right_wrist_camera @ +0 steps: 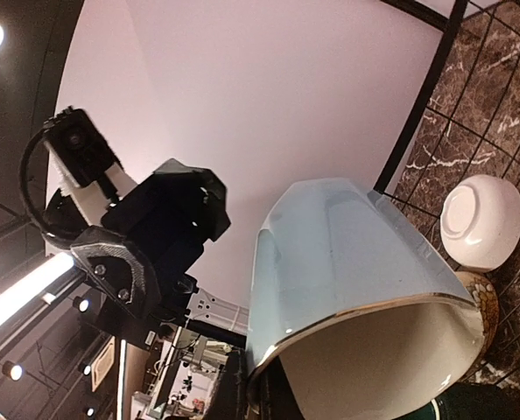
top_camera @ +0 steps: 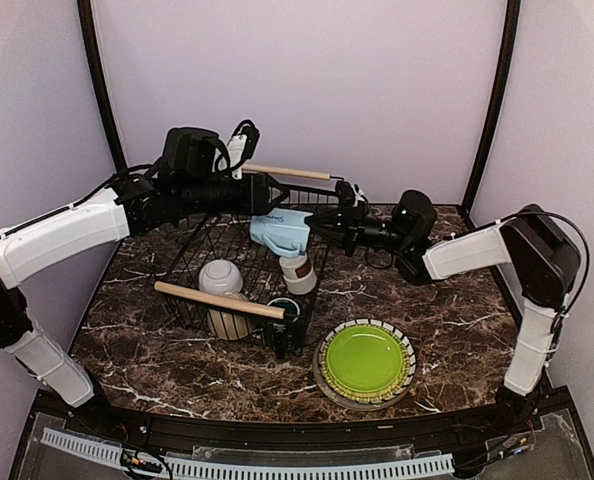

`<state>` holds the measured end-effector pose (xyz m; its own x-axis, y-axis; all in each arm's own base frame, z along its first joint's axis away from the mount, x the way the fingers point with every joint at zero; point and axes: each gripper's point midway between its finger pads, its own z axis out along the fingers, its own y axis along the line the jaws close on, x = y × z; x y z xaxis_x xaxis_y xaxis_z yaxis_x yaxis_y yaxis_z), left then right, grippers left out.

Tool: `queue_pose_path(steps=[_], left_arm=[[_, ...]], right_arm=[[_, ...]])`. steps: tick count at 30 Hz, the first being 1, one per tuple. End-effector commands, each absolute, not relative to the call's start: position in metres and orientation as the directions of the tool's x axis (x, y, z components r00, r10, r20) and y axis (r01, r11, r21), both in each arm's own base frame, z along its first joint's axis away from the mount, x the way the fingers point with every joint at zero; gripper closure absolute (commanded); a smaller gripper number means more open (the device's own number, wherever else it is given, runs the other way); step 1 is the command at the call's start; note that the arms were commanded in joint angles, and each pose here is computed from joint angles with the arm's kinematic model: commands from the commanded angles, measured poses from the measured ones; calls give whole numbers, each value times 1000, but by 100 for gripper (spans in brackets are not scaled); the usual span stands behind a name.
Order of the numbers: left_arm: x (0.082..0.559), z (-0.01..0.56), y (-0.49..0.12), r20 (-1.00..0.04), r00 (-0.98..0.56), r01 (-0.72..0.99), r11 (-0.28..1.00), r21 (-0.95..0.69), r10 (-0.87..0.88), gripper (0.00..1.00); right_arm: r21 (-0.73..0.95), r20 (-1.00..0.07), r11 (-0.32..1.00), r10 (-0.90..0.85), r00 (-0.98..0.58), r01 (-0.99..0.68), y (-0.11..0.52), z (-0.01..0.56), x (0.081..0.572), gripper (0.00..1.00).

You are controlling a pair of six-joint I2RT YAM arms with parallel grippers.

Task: Unload the mixed dishes from the dish rack
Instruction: Place the cup at the center of the board.

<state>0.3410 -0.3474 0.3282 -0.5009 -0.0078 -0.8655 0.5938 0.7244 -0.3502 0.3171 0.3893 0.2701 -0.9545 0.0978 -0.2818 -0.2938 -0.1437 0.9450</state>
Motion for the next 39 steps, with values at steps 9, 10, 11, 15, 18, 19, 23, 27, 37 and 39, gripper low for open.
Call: queue_pose_path(steps=[9,10,11,15,18,19,23,27,37,39], left_arm=[[333,356,-299,-914,-405,530,806,-264,-33,26],[333,355,-298,-913,-406,526,809,-262,-32,25],[333,353,-297,-913,-407,524,811,-260,-30,25],[334,346,-297,-908,-418,523,812,-260,-22,25],[339,340,-300,-904,-426,523,811,-262,-18,25],[339,340,-301,-904,-427,525,809,-265,-18,25],[343,335,-309,-899,-437,537,798,-274,-15,25],[345,327,-315,-891,-454,542,791,-284,-9,25],[341,315,-313,-874,-487,535,790,-300,-3,25],[340,312,-311,-872,-490,530,793,-300,-2,25]], right_arm=[[672,-739,209,136,-659,-711,305,350,316,100],[638,-765,279,126,-632,-718,296,350,316,100],[600,-789,344,106,-605,-722,287,349,315,100],[458,-829,573,0,-559,-679,249,335,307,100],[365,-806,699,-93,-584,-615,222,313,301,100],[346,-786,731,-116,-607,-588,214,303,299,100],[316,-698,788,-184,-692,-528,198,270,289,100],[296,-626,811,-234,-744,-505,195,244,286,100],[128,-462,859,-391,-796,-496,215,178,313,100],[83,-434,860,-423,-795,-503,220,170,316,100]])
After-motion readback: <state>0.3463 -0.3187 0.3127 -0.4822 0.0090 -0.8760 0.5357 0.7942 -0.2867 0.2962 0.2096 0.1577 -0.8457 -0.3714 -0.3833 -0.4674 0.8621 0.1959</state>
